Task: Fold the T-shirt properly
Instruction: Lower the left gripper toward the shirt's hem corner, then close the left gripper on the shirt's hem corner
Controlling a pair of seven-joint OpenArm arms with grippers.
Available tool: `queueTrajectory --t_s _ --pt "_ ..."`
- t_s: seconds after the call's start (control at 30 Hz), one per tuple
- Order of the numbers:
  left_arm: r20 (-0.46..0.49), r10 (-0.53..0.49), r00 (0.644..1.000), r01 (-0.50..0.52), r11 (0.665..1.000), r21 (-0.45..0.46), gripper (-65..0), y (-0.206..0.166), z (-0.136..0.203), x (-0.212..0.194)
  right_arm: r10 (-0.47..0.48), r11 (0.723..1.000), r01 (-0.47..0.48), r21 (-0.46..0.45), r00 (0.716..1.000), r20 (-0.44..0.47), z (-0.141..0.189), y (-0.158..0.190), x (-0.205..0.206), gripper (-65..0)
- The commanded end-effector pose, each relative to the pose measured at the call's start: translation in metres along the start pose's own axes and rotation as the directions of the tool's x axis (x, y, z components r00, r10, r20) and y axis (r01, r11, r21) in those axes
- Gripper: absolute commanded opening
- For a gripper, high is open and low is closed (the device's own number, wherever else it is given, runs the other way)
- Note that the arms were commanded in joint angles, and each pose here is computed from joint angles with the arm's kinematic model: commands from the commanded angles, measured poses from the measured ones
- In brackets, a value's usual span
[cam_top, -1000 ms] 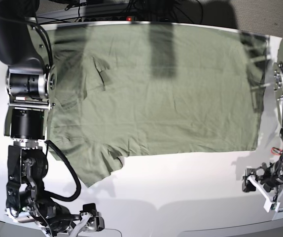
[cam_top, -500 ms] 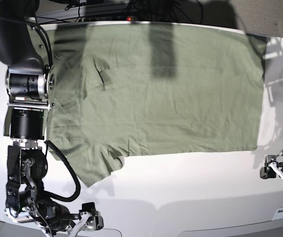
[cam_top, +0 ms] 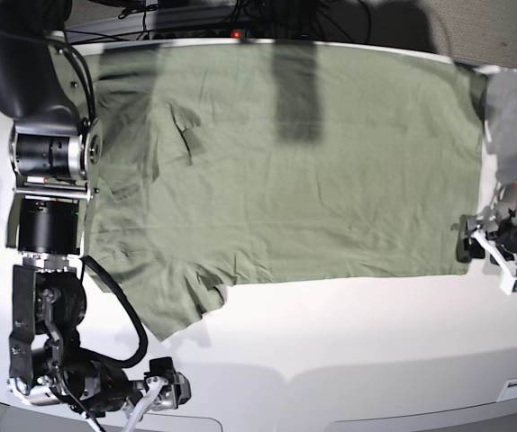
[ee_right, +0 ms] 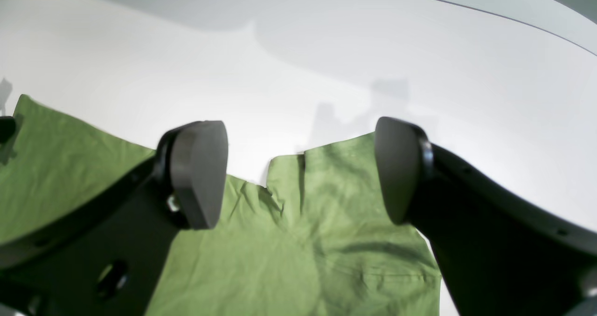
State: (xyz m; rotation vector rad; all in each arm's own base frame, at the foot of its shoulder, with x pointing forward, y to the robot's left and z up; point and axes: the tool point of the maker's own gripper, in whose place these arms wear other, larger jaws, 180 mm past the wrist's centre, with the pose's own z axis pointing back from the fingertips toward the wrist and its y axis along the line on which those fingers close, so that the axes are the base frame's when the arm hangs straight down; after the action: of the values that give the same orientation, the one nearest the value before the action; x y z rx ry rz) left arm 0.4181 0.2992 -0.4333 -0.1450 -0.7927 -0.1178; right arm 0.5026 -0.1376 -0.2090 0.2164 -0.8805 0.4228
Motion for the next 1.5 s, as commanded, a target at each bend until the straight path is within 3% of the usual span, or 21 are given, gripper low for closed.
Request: queueTrajectory --t_s 0.0,0.4,0.57,1.03,1.17,1.47 --pt "0.071 -0.006 0.997 0.006 1.0 0.003 -19.5 0.004 0.003 0.03 0.02 1.0 -0.019 -0.013 0.998 0.066 0.011 -0.004 0.027 -17.5" --pt "0.023 0.067 0.997 -0.065 0.994 -0.093 -19.5 -0.043 -0.017 0.02 0.02 1.0 -0.019 -0.013 0.998 0.057 0.011 -0.004 0.025 -17.5" --pt "0.006 0.105 0.994 -0.102 0.978 -0.184 -19.5 -0.059 -0.014 0.019 0.02 1.0 -0.019 -0.013 0.998 0.055 0.011 -0.004 0.025 -17.5" --pt "-0.051 0.239 0.97 -0.244 0.934 -0.263 -19.5 -0.071 -0.009 0.035 0.02 1.0 -0.019 -0.013 0.998 0.056 0.011 -0.004 0.025 -17.5" --pt "-0.077 0.229 0.97 -0.241 0.932 -0.27 -19.5 -0.073 -0.007 0.04 0.02 1.0 -0.019 -0.013 0.998 0.055 0.011 -0.004 0.025 -17.5" --pt "-0.002 0.247 0.969 -0.239 0.933 -0.271 -19.5 -0.069 -0.008 0.055 0.02 1.0 -0.019 -0.013 0.999 0.05 0.011 -0.005 0.024 -17.5"
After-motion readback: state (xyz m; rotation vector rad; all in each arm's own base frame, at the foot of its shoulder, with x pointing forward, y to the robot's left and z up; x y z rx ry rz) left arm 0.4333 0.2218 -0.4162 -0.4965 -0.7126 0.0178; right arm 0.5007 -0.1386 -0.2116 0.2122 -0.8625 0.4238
